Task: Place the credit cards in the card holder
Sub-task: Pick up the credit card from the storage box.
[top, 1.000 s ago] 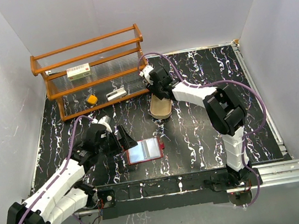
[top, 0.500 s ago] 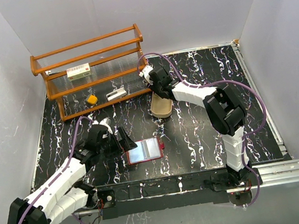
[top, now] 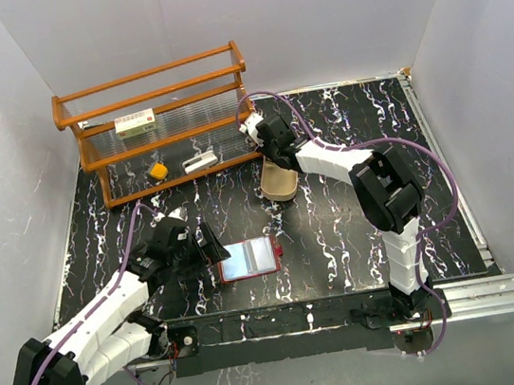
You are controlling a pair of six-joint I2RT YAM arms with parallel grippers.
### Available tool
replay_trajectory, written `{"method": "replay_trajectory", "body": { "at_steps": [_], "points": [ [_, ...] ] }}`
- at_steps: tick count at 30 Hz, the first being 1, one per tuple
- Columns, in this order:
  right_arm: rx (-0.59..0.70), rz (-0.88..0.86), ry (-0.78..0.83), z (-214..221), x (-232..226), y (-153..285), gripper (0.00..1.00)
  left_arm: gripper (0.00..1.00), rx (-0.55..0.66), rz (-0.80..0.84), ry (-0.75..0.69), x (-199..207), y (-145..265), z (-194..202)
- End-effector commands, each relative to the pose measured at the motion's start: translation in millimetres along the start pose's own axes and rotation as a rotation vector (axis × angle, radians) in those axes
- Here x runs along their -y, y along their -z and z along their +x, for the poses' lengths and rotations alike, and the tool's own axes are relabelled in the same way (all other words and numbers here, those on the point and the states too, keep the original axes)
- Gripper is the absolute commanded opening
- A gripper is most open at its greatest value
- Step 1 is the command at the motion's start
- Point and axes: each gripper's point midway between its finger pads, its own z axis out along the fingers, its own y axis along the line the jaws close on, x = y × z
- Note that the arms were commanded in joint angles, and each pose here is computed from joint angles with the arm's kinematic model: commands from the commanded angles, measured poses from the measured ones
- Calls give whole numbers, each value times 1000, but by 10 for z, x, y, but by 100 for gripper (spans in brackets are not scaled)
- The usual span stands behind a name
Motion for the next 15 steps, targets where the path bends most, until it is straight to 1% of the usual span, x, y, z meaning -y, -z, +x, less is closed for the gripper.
{"method": "replay_trajectory", "body": {
  "at_steps": [1,4,8,11,15],
  "points": [
    [80,67,-28,-365,310,177,13,92,-8,-58,10,-135,-28,51],
    [80,50,-36,-418,309,215,9,90,-2,-74,16,-159,-25,41],
    [83,16,-50,-448,282,293,0,84,-10,-54,14,-135,-31,64],
    [90,-11,-58,-455,254,369,0,80,-21,-35,12,-105,-36,85],
    [105,-54,-66,-479,208,472,0,78,-23,-23,22,-101,-40,107]
  ]
}}
